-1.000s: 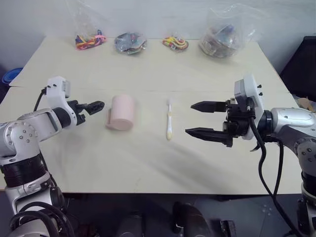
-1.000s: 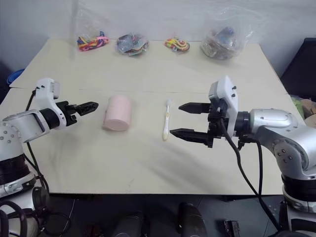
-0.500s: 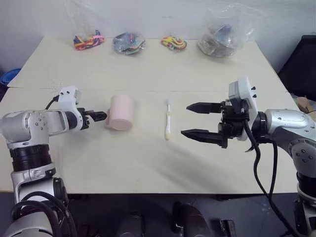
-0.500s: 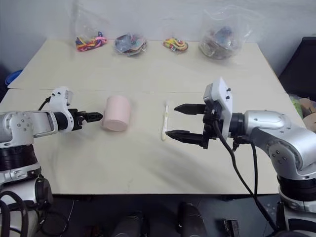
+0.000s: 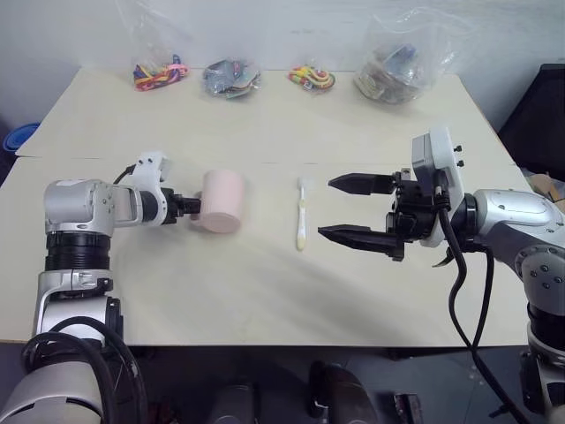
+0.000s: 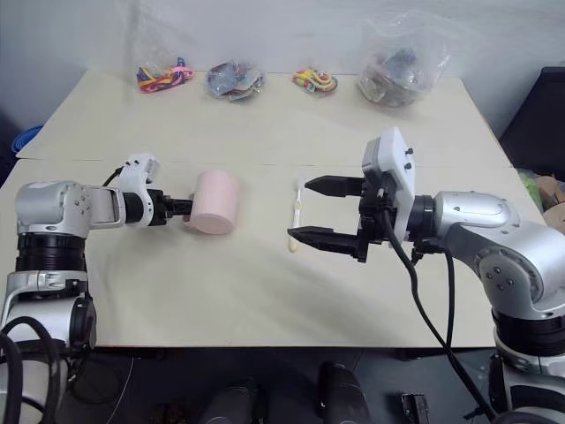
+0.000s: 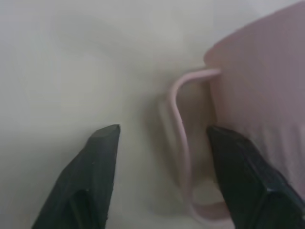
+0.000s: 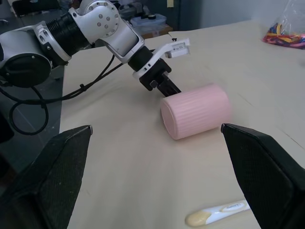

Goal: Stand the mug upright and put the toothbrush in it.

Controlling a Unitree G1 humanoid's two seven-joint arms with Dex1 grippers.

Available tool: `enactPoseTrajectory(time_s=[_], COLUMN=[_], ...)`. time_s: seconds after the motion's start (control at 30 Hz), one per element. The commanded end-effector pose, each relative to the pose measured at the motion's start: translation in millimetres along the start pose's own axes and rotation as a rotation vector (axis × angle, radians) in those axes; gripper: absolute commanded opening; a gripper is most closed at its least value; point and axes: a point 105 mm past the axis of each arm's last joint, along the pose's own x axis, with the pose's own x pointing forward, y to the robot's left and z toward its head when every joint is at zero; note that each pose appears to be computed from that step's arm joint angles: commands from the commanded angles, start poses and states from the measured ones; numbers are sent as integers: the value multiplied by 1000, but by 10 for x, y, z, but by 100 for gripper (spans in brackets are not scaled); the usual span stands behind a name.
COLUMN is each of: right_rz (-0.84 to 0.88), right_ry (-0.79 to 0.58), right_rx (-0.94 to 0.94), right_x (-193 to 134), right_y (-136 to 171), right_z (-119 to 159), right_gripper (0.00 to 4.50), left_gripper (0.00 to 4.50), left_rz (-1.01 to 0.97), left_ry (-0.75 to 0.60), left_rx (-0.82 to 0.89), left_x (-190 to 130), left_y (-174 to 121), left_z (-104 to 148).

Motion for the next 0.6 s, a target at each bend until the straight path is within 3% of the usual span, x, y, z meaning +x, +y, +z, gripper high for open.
enactPoseTrajectory(time_s=[0.03, 0.23, 0.33, 0.4, 0.47, 0.6], right_rz=[-10, -19, -38, -63, -88, -123], right_ry=[-42, -39, -31, -15, -1, -7], right_rx=[-58, -57, -52, -44, -34, -1], right_x=[-45, -55, -68, -86, -94, -77], right_y=[34, 32, 17, -7, -32, -74], right_z=[141, 119, 90, 40, -19, -93], right_gripper=[450, 450, 450, 450, 450, 450], left_gripper=[205, 16, 4, 4, 4, 4], left_rz=[-35, -56, -86, -93, -97, 57], left_ry=[78, 75, -40, -235, -416, -734], left_rx=[-2, 2, 49, 169, 186, 273], left_x=[75, 65, -20, -137, -253, -348], left_y=[-45, -103, -220, -361, -487, -543], left_z=[-143, -129, 57, 316, 495, 578])
